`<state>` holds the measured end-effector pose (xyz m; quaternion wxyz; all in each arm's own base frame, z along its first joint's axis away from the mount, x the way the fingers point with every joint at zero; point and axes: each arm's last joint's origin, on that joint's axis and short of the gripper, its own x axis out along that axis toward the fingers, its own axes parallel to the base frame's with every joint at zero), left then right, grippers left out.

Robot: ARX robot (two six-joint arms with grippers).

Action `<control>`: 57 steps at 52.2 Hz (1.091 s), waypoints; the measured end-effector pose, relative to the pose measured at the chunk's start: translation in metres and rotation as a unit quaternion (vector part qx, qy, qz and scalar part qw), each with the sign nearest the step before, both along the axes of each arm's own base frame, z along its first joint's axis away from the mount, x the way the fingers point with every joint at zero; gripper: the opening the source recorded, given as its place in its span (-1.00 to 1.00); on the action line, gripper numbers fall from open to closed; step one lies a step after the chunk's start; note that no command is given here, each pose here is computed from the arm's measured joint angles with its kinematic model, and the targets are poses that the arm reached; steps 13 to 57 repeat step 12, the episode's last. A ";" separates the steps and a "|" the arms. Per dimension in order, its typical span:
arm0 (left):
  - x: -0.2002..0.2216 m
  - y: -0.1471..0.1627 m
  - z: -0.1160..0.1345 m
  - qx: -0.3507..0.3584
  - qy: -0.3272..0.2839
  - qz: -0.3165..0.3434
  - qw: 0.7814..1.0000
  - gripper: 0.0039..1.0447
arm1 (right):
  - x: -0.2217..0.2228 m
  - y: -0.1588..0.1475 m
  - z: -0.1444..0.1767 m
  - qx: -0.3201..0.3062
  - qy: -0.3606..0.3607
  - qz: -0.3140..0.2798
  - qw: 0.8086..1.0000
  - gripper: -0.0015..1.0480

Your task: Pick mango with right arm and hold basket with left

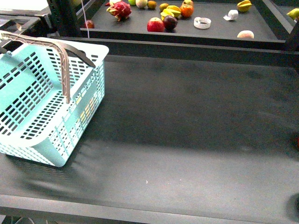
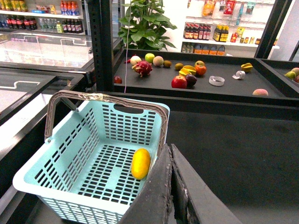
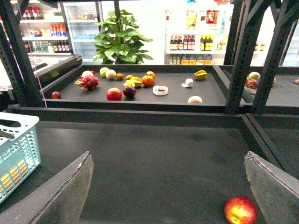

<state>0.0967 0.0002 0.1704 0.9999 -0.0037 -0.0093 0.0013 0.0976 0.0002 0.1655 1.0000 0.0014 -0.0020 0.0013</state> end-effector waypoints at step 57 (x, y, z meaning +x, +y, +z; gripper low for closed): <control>0.000 0.000 0.000 0.000 0.000 0.000 1.000 -0.96 | 0.000 0.000 0.000 0.000 0.000 0.000 1.000 0.84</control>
